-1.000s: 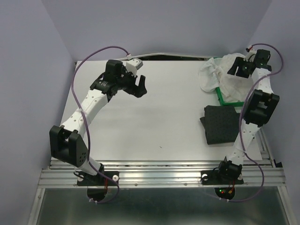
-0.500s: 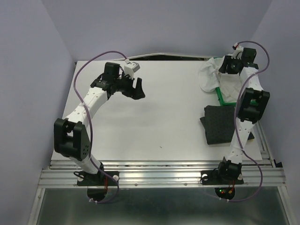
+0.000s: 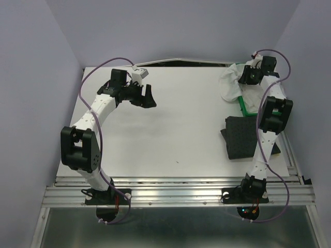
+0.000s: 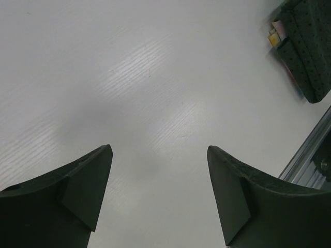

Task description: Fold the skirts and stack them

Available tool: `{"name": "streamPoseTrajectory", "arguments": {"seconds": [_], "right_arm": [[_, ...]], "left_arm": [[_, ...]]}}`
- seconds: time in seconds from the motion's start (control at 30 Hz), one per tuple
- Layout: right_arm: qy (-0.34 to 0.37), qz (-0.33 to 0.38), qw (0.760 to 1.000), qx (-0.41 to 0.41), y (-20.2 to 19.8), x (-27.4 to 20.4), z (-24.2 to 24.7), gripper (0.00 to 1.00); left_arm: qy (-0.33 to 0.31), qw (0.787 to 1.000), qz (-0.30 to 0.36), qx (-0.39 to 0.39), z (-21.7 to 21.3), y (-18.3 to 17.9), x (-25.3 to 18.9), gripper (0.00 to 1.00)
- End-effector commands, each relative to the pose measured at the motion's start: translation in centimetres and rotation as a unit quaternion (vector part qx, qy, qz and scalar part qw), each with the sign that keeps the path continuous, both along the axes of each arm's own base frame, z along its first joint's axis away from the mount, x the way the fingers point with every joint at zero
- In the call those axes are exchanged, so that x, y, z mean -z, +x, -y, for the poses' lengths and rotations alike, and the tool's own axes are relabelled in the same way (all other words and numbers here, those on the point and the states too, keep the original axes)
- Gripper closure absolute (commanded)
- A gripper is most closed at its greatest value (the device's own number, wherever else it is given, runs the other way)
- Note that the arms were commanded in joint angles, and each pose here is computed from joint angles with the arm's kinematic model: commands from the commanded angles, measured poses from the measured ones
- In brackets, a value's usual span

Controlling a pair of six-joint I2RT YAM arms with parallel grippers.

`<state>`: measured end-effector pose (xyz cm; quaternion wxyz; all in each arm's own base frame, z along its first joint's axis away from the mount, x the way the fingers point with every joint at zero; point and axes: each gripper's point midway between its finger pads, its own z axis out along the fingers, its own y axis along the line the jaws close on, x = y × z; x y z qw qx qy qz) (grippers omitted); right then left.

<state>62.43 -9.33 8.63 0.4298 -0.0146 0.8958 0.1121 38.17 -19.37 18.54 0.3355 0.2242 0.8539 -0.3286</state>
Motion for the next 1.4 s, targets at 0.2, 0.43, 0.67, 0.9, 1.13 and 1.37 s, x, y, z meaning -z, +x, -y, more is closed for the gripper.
{"name": "streamPoseTrajectory", "arguments": {"seconds": [0.2,0.43,0.67,0.9,1.13,1.37], "right_arm": [[-0.005,0.07,0.998,-0.007,2.7,-4.5,-0.3,0.99],[-0.023,0.135,0.99,-0.021,0.4,-13.7,-1.2,0.99],[-0.044,0.244,0.968,-0.03,-2.8,-26.8,-2.3,0.99],[0.016,0.327,0.939,-0.106,-7.8,-36.0,-7.0,0.99],[0.106,0.342,0.904,-0.235,-12.2,-39.7,-17.9,0.99],[0.126,0.246,0.896,-0.346,-16.2,-31.7,-31.3,0.99]], "left_arm": [[-0.011,1.0,0.018,0.002,-0.1,0.6,-2.1,0.15],[-0.011,0.999,0.038,-0.009,-0.3,1.1,-3.4,0.14],[-0.015,0.998,0.052,-0.019,-1.4,1.5,-4.9,0.14],[-0.034,0.996,0.068,-0.047,-4.6,2.5,-7.2,0.15],[-0.033,0.992,0.1,-0.062,-7.3,1.6,-9.6,0.16],[0.005,0.99,0.131,-0.059,-9.8,-1.0,-10.0,0.18]]}}
